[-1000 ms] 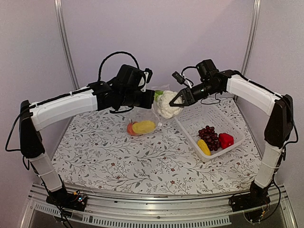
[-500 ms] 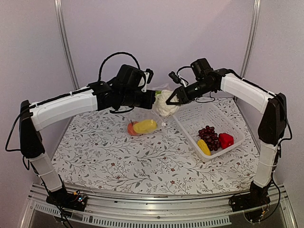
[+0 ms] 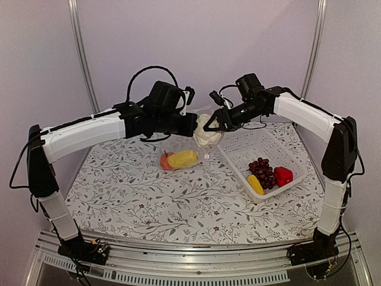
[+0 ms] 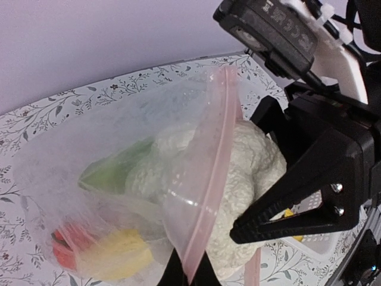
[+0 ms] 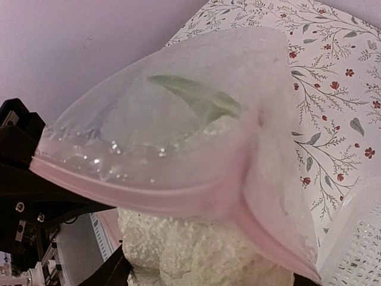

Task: Place the food in the zip-top bag and seal the zipper
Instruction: Place the fake vegetable in the zipper food storage bag.

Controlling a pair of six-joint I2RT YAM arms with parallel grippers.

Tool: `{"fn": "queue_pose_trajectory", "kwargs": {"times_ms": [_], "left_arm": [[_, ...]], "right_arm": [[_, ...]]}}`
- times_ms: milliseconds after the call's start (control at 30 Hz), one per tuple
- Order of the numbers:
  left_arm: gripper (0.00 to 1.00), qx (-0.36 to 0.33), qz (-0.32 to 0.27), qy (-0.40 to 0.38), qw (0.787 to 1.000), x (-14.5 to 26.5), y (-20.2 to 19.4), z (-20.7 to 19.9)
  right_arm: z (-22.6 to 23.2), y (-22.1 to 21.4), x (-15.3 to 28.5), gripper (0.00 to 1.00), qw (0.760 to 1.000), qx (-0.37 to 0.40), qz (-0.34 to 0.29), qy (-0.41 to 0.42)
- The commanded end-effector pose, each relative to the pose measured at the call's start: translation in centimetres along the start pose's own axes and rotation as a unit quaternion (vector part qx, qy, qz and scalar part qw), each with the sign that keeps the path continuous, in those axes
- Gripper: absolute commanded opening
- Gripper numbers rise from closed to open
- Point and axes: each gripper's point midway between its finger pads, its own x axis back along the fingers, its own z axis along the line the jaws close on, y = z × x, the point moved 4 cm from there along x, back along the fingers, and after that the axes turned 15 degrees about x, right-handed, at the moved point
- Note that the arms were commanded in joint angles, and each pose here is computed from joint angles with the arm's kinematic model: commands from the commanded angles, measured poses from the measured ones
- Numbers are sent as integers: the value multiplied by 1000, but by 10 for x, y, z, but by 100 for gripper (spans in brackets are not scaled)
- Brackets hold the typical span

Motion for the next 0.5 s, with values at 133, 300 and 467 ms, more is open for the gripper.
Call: {"fn": "queue_pose_trajectory", "kwargs": {"times_ms": [133, 300, 467], "left_arm": [[0, 21, -11, -31, 999, 7, 7, -14], [0, 42, -31, -23, 998, 18, 20, 1], [0, 49, -35, -4, 998, 19, 28, 20]], "right_arm": [[11, 25, -13, 79, 999, 36, -27, 11], [37, 43, 19, 99, 994, 95, -55, 6], [54, 57, 63, 99, 981, 168, -76, -58]]}}
